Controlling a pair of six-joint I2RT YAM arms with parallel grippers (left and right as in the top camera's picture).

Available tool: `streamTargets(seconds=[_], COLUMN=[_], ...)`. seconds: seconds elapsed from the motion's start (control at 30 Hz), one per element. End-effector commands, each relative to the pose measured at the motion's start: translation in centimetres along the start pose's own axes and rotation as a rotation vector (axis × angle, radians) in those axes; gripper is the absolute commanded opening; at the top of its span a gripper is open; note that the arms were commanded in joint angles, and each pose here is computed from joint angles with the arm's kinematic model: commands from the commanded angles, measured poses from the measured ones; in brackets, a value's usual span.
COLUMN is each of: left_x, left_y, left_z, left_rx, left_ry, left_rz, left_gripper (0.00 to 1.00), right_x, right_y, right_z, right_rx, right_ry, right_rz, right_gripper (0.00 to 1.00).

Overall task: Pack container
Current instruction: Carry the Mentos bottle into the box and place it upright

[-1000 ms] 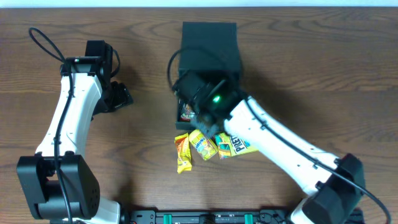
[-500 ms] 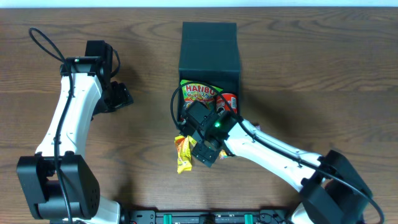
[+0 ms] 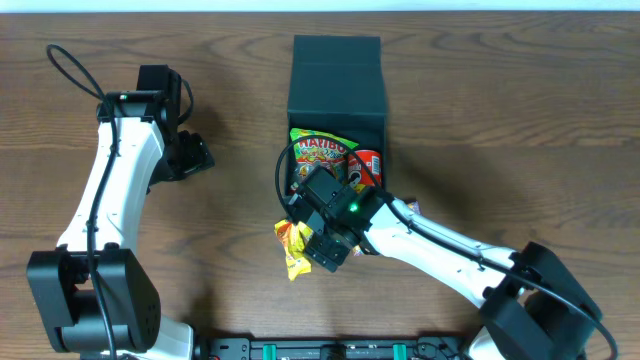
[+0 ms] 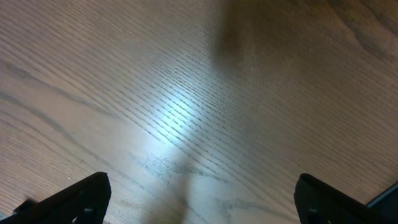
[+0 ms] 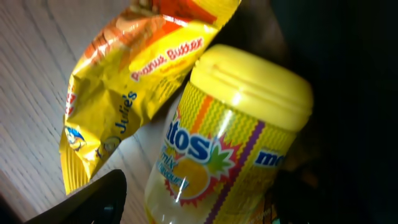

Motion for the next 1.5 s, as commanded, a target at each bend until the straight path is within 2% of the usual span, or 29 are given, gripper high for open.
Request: streamTargets(seconds=[0.0, 0.43, 0.63, 0.8, 1.47], left_x=[0.1, 0.1, 0.1, 0.1, 0.1], left_y=[0.2, 0.2, 0.2, 0.2, 0.2], left_z=[0.1, 0.1, 0.1, 0.1, 0.1], left_rx=[0.011, 0.011, 0.011, 0.01, 0.01], left_ry=[-0.006, -0.006, -0.006, -0.006, -0.006], left_rz=[-0.003, -0.003, -0.003, -0.003, -0.003], left_gripper=[0.95, 0.95, 0.95, 0.95, 0.95], right_x=[-0.1, -0.2, -0.3, -0.2, -0.8], right_y=[-0.1, 1.8, 2.0, 1.8, -8.2], right_z=[-0.1, -0.4, -0.5, -0.7, -5.7], right_rx=[-0.014, 0.01, 0.0, -0.005, -0.136], right_ry=[-0.009, 0.014, 0.033, 0.016, -0.114], right_rz=[-0.007, -0.018, -0.018, -0.017, 0.188], right_gripper=[0.77, 0.74, 0.5, 0.49, 0.45])
Point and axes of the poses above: each gripper's point midway between its finger pads, its own y axis out along the fingers, its own x axis along the line the jaws close on, z = x × y, the point moved 9 cm from there along -y, back along the fingers, and after that the axes turned 10 degrees about y, right-handed, at the moved point
